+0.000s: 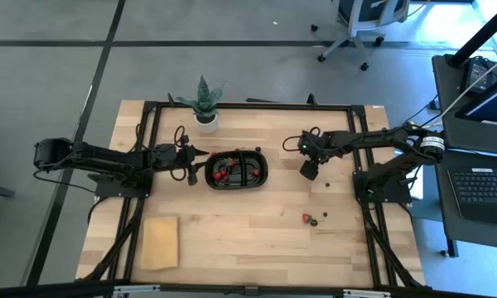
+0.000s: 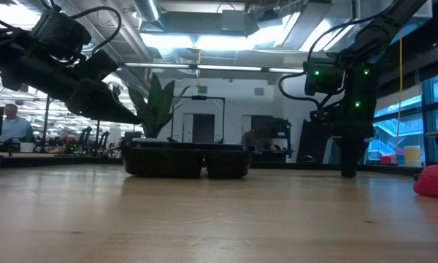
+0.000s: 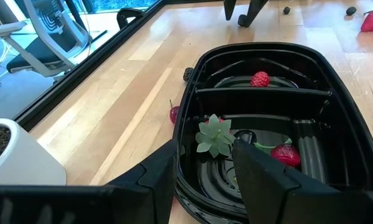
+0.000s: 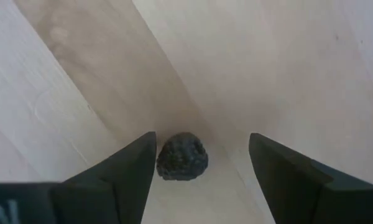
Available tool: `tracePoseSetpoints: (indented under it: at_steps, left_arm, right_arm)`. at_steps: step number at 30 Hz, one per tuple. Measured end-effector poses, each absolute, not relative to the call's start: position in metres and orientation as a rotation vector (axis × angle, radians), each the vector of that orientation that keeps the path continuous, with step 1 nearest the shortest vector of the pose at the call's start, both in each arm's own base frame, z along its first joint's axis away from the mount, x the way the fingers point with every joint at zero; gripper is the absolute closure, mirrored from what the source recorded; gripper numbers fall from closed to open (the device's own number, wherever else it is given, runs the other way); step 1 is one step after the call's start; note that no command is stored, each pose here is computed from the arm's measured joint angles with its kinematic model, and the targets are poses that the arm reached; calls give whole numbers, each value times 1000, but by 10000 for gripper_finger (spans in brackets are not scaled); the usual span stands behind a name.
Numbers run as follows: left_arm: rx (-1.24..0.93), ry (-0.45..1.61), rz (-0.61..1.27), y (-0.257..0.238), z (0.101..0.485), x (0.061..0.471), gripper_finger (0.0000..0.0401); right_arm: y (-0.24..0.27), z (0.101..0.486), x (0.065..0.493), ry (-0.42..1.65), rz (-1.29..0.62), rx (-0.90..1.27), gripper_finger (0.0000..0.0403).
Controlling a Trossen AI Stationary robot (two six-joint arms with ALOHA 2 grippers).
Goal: Pick and placing Produce into tupperware
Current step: Put the right blackberry into the black bin
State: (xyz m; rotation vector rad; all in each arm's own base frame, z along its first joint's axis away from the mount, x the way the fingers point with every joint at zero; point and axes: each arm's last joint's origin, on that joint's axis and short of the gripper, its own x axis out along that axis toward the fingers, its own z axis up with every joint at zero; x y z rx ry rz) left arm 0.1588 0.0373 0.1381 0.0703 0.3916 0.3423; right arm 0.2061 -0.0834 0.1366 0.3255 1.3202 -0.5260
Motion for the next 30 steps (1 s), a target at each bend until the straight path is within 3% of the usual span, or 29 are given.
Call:
tracePoseSetpoints:
  at_steps: [9,20,30]
  left_arm:
    - [70,392,342,37,138,159,254]
    - [70,392,342,37,138,159,254]
    - [70,392,342,37,138,159,254]
  right_arm:
    - [-84,126,210,1361,-493,355,192]
    - [-84,128,212,1357,-477,354,301]
    - [-87,149,233,1284,-453,271,303]
